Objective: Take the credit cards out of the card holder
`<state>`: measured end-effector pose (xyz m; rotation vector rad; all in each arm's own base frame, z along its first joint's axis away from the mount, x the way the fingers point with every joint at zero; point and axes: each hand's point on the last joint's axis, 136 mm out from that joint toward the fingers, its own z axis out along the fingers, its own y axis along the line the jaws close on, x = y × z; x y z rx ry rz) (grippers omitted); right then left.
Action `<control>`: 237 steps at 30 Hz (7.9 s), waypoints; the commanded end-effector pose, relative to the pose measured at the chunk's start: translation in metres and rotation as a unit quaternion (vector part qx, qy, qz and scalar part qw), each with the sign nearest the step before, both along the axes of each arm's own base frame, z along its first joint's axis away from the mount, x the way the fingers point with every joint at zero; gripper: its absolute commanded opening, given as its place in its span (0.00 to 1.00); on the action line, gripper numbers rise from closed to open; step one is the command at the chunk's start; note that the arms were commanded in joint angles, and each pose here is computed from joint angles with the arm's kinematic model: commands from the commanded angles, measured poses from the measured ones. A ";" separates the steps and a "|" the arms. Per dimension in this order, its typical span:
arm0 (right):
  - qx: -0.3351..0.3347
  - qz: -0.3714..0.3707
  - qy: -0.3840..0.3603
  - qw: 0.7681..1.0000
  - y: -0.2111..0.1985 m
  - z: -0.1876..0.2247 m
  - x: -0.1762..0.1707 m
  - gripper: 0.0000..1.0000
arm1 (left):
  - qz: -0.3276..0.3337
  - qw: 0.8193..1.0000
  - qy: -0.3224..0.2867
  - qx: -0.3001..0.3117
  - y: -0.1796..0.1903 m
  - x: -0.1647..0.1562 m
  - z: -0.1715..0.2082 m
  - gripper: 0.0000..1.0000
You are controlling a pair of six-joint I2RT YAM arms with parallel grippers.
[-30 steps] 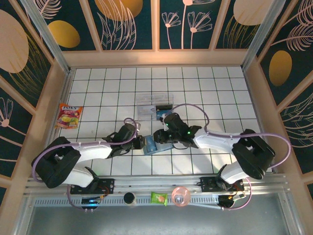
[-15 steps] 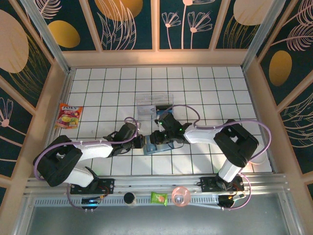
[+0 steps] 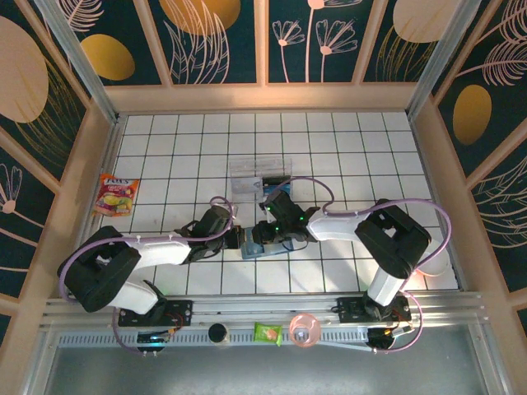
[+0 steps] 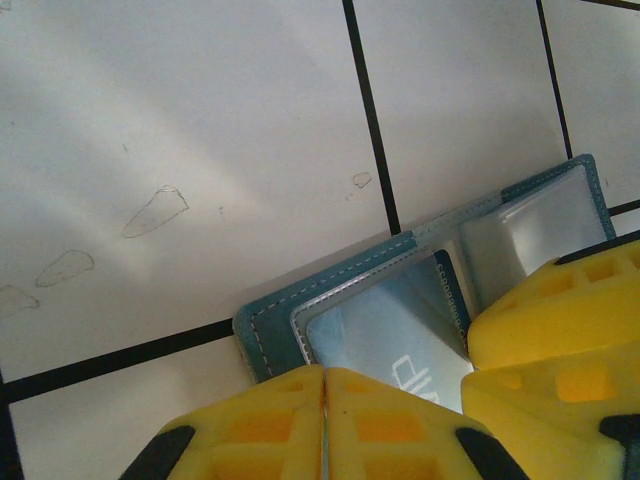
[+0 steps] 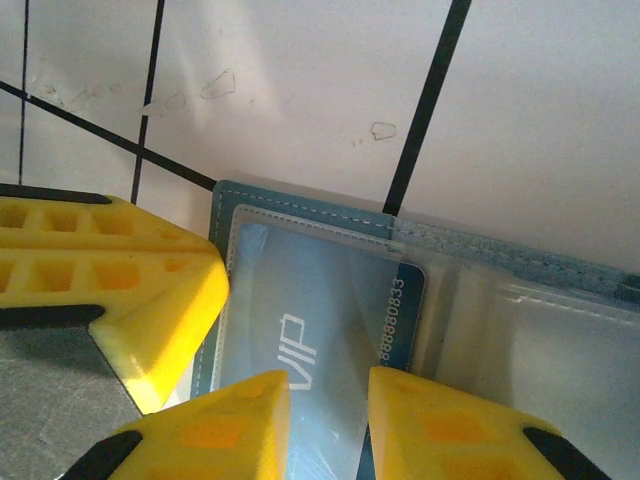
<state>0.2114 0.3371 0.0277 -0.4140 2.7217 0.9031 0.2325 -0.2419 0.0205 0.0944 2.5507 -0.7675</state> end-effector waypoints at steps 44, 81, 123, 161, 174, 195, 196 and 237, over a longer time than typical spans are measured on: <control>0.017 -0.020 -0.030 0.999 -0.013 0.034 0.009 0.30 | -0.014 1.000 0.002 -0.002 -0.015 0.000 0.001 0.00; -0.027 -0.055 -0.004 0.998 -0.038 0.011 0.011 0.29 | -0.024 0.998 0.039 0.044 0.001 -0.016 -0.030 0.00; 0.024 -0.020 -0.010 0.999 -0.022 0.026 0.007 0.28 | -0.037 0.998 0.035 0.031 -0.011 -0.020 -0.023 0.00; 0.018 -0.052 0.028 0.998 -0.038 0.001 0.006 0.00 | -0.049 0.996 0.059 0.040 -0.005 -0.033 -0.044 0.00; 0.009 -0.085 0.006 0.996 -0.057 0.013 0.010 0.00 | -0.047 0.997 0.057 0.038 -0.006 -0.032 -0.041 0.00; -0.031 -0.123 -0.027 0.992 -0.091 0.037 0.014 0.00 | -0.047 0.998 0.026 0.027 -0.016 -0.016 -0.019 0.00; -0.031 -0.123 -0.029 0.991 -0.092 0.038 0.014 0.00 | -0.046 0.999 0.019 0.022 -0.018 -0.014 -0.014 0.00; -0.035 -0.066 -0.020 0.997 -0.062 0.023 0.010 0.07 | -0.074 0.997 0.003 -0.017 -0.036 -0.001 0.003 0.15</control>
